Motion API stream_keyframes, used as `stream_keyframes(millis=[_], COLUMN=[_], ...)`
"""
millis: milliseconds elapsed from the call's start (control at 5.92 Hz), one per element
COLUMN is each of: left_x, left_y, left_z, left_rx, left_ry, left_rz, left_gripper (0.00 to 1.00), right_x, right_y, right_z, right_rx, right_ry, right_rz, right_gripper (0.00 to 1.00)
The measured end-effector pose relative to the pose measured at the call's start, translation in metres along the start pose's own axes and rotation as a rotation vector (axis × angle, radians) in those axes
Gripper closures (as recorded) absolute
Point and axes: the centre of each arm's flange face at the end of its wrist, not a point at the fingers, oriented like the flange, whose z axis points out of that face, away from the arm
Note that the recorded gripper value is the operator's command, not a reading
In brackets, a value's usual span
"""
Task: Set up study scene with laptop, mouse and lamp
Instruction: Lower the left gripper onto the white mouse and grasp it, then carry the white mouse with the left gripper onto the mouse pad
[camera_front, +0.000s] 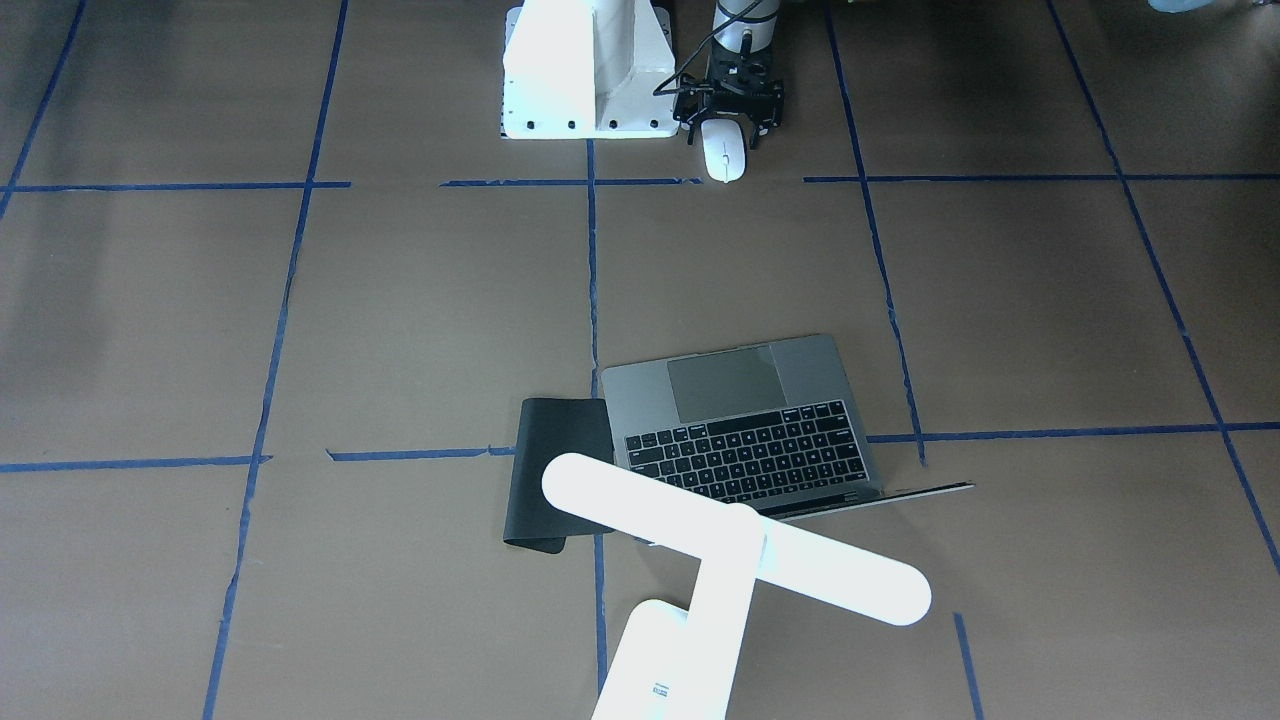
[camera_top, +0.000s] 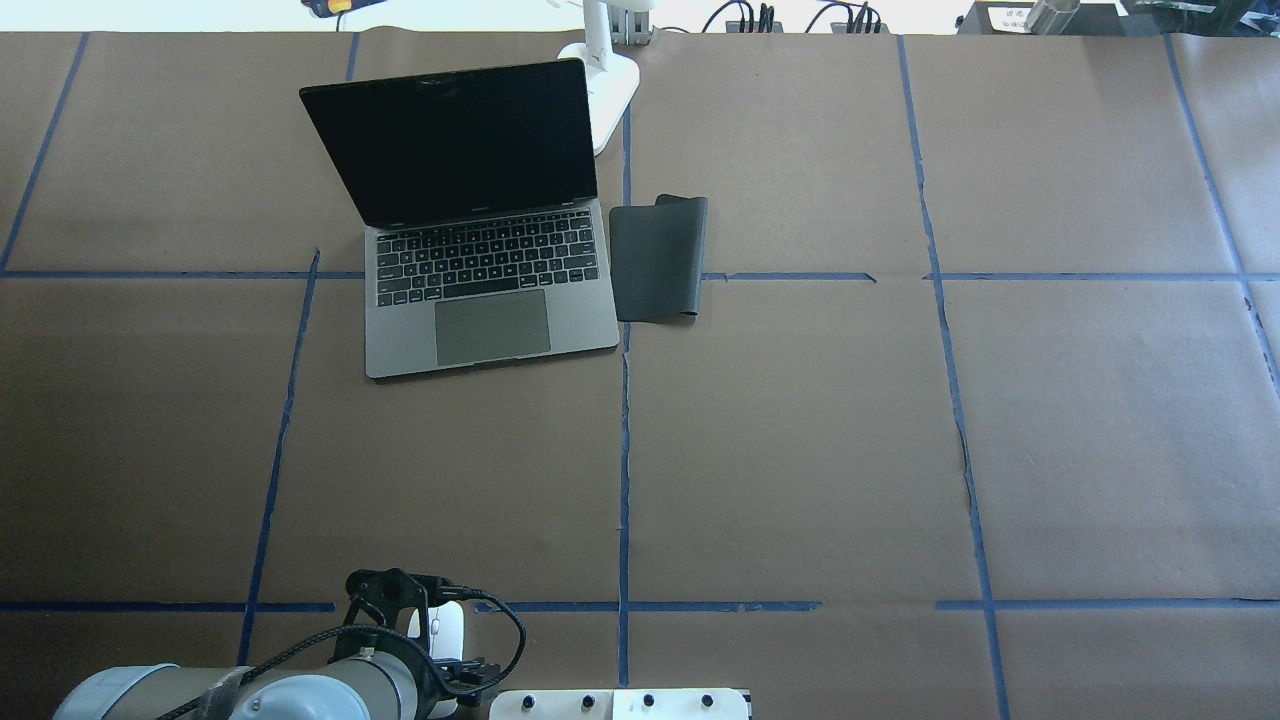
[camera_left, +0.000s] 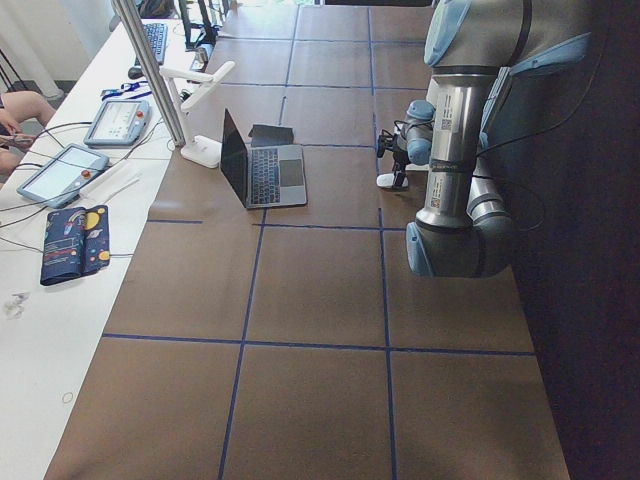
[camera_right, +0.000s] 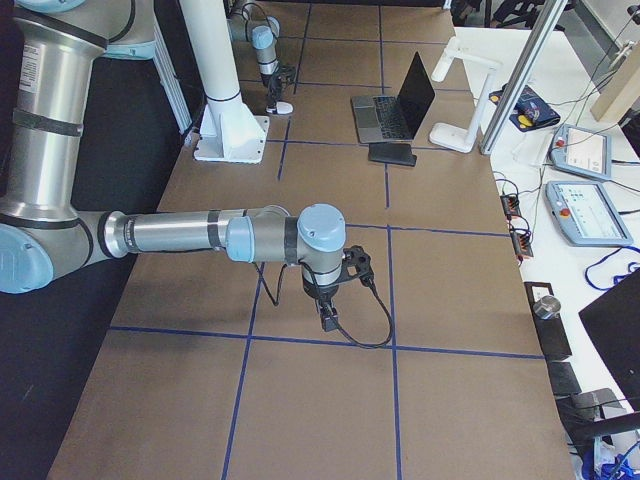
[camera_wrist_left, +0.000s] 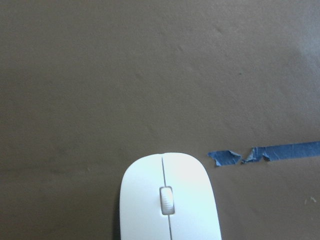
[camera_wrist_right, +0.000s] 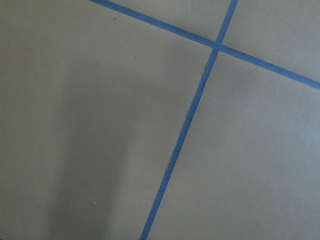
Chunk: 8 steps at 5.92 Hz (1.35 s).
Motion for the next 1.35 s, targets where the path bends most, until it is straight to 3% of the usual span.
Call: stream_keyframes(millis=[169,338,845,1182,1351], left_x=[0.000,0.000,0.013,0.055,0.083], left_y=[0.000,0.000,-0.035,-0.116,-0.171], left_z=[0.000,-0.002,-0.037,-0.052,-0.048], left_rx=[-0.001,-0.001,0.047,0.132,0.138], left_ry=[0.000,0.003,0.067,0.116,0.120], left_rz=[-0.001,-0.003,-0.035,-0.056,-0.077], left_gripper=[0.88,0.94,0.96,0.96,0.96], right_x=[0.000,0.000,-0.001,-0.001,-0.001], right_y=[0.000,0.001,0.000,0.001,0.001], right_z=[0.000,0.000,0.000,0.001,0.001], right_rx=[0.001,0.001,0.002,0.001,0.001], right_ry=[-0.002,-0.003,-0.007,-0.008,-0.008], right_rz=[0.000,0.000,-0.001,0.001,0.001], right_gripper=[0.00,0.00,0.00,0.00,0.00])
